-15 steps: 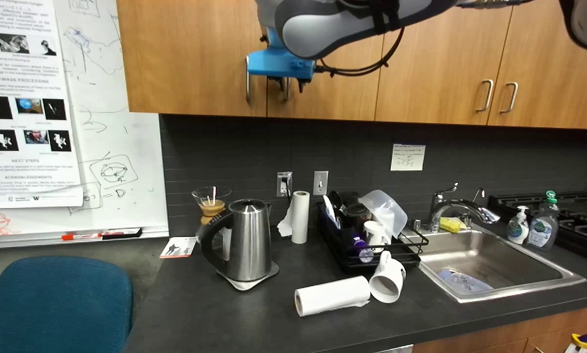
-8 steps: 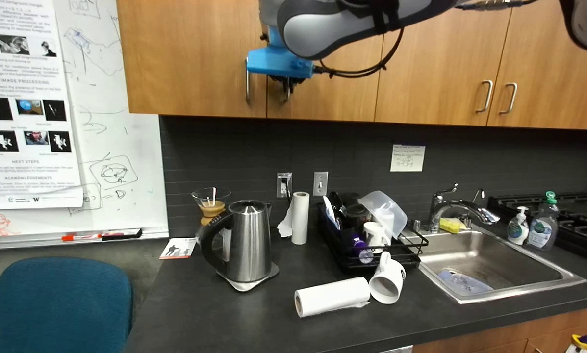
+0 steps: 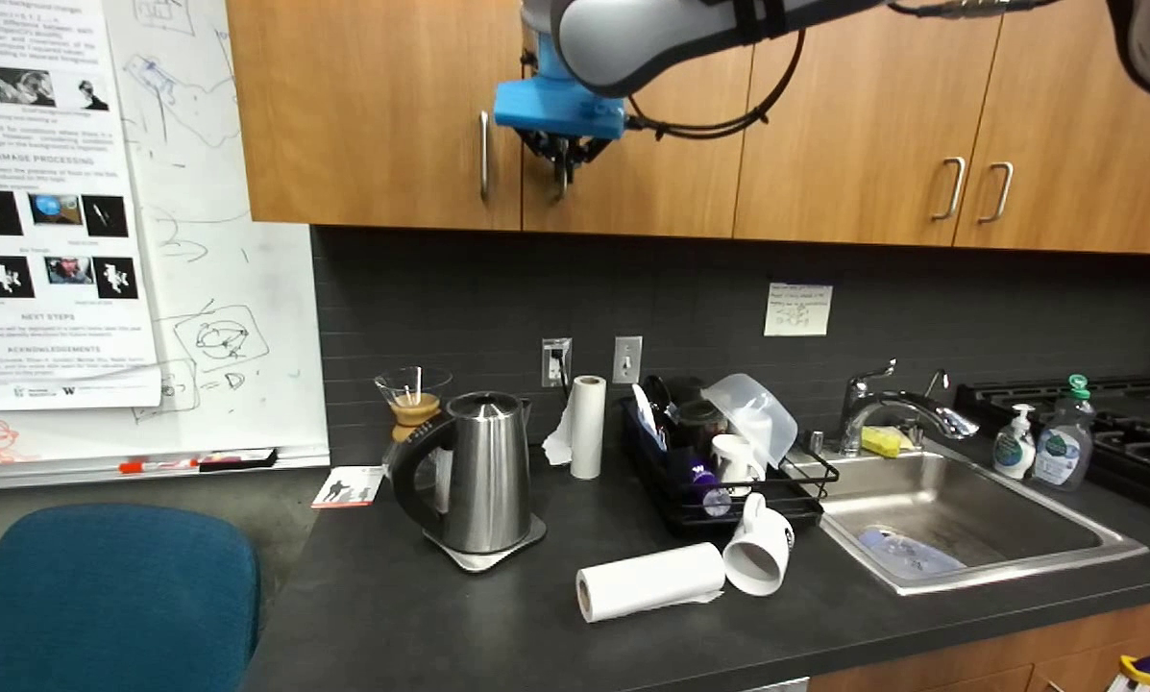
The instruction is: Open the door to the cupboard
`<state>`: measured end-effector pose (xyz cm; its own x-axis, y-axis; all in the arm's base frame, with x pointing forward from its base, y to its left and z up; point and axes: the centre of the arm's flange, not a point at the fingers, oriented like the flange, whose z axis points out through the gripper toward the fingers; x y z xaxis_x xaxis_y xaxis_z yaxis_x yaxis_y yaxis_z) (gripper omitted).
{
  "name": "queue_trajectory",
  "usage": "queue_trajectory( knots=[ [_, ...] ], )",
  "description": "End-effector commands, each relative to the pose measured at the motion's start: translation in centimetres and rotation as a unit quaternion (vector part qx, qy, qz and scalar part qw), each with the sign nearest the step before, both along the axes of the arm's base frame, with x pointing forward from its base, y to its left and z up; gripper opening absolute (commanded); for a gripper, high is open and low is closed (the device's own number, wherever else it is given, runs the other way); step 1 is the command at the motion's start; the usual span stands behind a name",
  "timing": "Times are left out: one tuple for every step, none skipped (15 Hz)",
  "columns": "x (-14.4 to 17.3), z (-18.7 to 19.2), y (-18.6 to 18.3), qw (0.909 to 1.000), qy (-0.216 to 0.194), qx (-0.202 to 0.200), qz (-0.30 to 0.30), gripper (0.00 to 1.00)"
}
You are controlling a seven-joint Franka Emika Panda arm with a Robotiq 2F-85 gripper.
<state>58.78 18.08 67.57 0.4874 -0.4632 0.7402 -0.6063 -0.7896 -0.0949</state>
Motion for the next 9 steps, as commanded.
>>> queue_trajectory(
  knots=[
    [-0.4, -1.0, -1.3, 0.9976, 0.030, 0.045, 0.044, 0.03],
    [-0.7, -1.1, -1.6, 0.9969, 0.035, 0.046, 0.053, 0.03],
    [-1.3, -1.3, -1.6, 0.9960, 0.041, 0.049, 0.062, 0.03],
    [-1.8, -1.6, -1.5, 0.9954, 0.043, 0.052, 0.068, 0.03],
    [-2.2, -2.0, -1.4, 0.9951, 0.044, 0.053, 0.071, 0.03],
    [-2.7, -2.4, -1.1, 0.9949, 0.045, 0.054, 0.072, 0.03],
    [-3.3, -2.6, -0.8, 0.9946, 0.045, 0.056, 0.074, 0.03],
    [-4.1, -2.9, -0.6, 0.9949, 0.044, 0.056, 0.072, 0.03],
    [-5.0, -3.0, -0.3, 0.9951, 0.041, 0.055, 0.072, 0.03]
  ],
)
